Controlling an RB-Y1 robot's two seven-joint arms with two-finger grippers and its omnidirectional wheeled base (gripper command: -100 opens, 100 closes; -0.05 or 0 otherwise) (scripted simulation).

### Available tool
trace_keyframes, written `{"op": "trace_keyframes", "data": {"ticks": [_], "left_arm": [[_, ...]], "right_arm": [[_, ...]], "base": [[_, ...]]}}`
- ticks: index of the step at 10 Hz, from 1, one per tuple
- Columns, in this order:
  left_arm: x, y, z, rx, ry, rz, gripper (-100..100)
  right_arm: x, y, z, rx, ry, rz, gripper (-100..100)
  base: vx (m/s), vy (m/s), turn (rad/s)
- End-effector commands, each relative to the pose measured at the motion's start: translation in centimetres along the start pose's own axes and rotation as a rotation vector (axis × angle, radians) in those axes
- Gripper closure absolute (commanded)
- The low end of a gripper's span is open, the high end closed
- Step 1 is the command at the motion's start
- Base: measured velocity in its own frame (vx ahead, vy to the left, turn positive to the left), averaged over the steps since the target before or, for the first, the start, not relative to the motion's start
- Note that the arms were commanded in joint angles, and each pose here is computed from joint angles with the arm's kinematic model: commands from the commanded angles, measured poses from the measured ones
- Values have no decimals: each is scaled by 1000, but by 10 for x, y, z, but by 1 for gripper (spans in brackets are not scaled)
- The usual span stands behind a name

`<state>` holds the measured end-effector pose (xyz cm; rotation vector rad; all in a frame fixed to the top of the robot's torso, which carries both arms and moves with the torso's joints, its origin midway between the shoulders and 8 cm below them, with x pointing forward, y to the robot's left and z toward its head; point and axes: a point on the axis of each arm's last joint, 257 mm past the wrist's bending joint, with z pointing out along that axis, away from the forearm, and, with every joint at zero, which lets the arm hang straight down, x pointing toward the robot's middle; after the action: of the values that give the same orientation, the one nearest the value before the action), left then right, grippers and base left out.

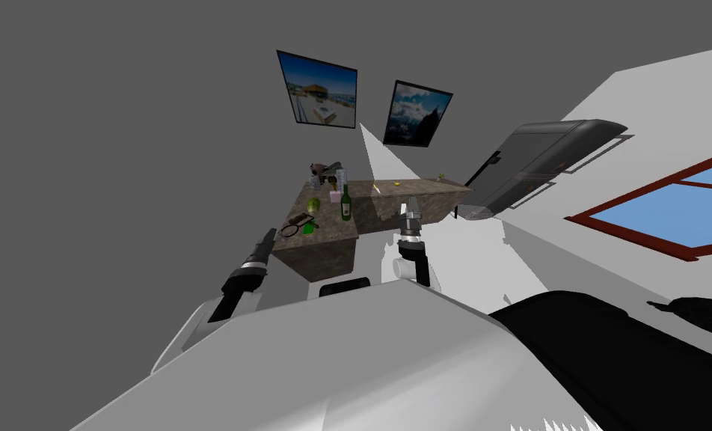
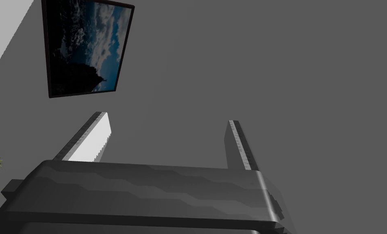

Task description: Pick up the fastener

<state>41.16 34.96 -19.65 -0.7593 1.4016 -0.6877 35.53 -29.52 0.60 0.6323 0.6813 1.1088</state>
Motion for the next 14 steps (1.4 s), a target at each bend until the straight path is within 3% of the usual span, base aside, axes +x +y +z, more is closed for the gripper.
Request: {"op": "trace_keyframes", "data": {"ticks": [1, 9, 10, 11, 12, 13, 14], "left_arm": [[2, 19, -1, -54, 12, 22, -100], [-7, 92, -1, -255, 44, 121, -100], [-11, 100, 0, -275, 46, 139, -100], [-8, 92, -1, -260, 45, 127, -100], [-8, 94, -1, -264, 45, 129, 0], [-22, 105, 0, -276, 31, 128, -100], [-27, 109, 1, -281, 26, 127, -100]], "right_arm": [[0, 0, 0, 0, 0, 0, 0], [0, 0, 0, 0, 0, 0, 0], [0, 0, 0, 0, 0, 0, 0], [0, 0, 0, 0, 0, 0, 0], [0, 0, 0, 0, 0, 0, 0], [0, 0, 0, 0, 0, 0, 0], [0, 0, 0, 0, 0, 0, 0]], "base": [[30, 18, -55], [46, 13, -61], [86, 20, -92], [39, 10, -16], [7, 2, 3], [5, -33, -137], [-4, -48, -128]]}}
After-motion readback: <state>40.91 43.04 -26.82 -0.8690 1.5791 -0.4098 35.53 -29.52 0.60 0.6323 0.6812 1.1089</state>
